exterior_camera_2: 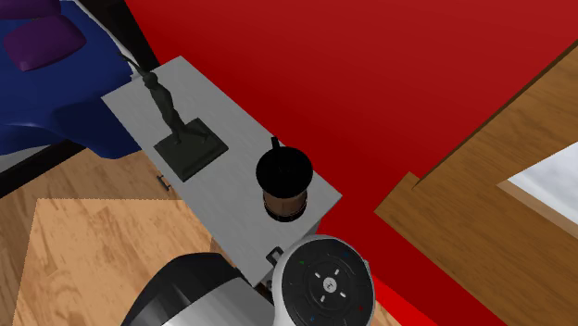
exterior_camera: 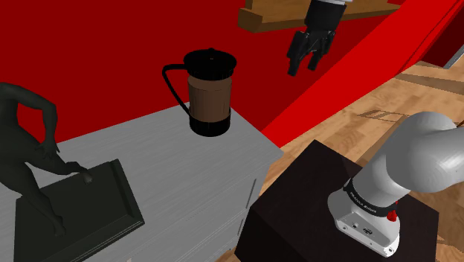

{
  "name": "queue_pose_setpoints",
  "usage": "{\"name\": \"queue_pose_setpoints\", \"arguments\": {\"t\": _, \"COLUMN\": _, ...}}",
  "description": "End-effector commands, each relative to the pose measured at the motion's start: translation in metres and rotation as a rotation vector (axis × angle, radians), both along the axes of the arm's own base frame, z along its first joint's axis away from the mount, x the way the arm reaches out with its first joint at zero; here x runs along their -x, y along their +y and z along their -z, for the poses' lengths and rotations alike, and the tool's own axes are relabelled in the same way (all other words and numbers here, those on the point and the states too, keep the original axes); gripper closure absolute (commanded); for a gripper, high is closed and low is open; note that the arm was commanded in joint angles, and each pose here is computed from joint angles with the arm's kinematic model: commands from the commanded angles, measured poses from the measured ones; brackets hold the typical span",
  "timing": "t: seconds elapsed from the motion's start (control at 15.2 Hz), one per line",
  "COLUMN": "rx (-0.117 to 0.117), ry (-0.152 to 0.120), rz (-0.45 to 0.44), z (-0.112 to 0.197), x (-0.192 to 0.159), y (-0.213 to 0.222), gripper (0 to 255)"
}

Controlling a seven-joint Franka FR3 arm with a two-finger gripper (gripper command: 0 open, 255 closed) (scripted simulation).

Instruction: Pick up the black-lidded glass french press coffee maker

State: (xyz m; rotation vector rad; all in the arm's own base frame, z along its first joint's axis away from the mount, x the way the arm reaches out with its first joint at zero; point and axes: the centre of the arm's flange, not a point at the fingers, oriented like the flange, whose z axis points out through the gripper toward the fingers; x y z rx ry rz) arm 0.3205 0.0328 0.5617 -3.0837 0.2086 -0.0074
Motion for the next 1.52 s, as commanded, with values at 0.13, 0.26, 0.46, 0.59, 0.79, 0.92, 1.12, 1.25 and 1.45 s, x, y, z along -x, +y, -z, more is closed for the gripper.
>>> {"name": "queue_pose_setpoints", "arguments": {"t": 0.13, "rx": 0.003, "ry": 0.003, "rz": -0.008, "z": -0.008, "x": -0.019, "y": 0.017, "gripper": 0}}
{"name": "queue_pose_setpoints", "arguments": {"t": 0.26, "rx": 0.006, "ry": 0.007, "rz": -0.015, "z": -0.016, "x": -0.039, "y": 0.034, "gripper": 0}}
{"name": "queue_pose_setpoints", "arguments": {"t": 0.46, "rx": 0.01, "ry": 0.012, "rz": -0.027, "z": -0.028, "x": -0.067, "y": 0.061, "gripper": 0}}
{"name": "queue_pose_setpoints", "arguments": {"t": 0.59, "rx": 0.013, "ry": 0.015, "rz": -0.034, "z": -0.036, "x": -0.086, "y": 0.078, "gripper": 0}}
{"name": "queue_pose_setpoints", "arguments": {"t": 0.79, "rx": 0.017, "ry": 0.02, "rz": -0.046, "z": -0.047, "x": -0.114, "y": 0.105, "gripper": 0}}
{"name": "queue_pose_setpoints", "arguments": {"t": 0.92, "rx": 0.02, "ry": 0.024, "rz": -0.053, "z": -0.055, "x": -0.133, "y": 0.123, "gripper": 0}}
{"name": "queue_pose_setpoints", "arguments": {"t": 1.12, "rx": 0.024, "ry": 0.029, "rz": -0.065, "z": -0.066, "x": -0.161, "y": 0.151, "gripper": 0}}
{"name": "queue_pose_setpoints", "arguments": {"t": 1.25, "rx": 0.027, "ry": 0.032, "rz": -0.072, "z": -0.073, "x": -0.179, "y": 0.169, "gripper": 0}}
{"name": "queue_pose_setpoints", "arguments": {"t": 1.45, "rx": 0.028, "ry": 0.033, "rz": -0.076, "z": -0.065, "x": -0.187, "y": 0.177, "gripper": 0}}
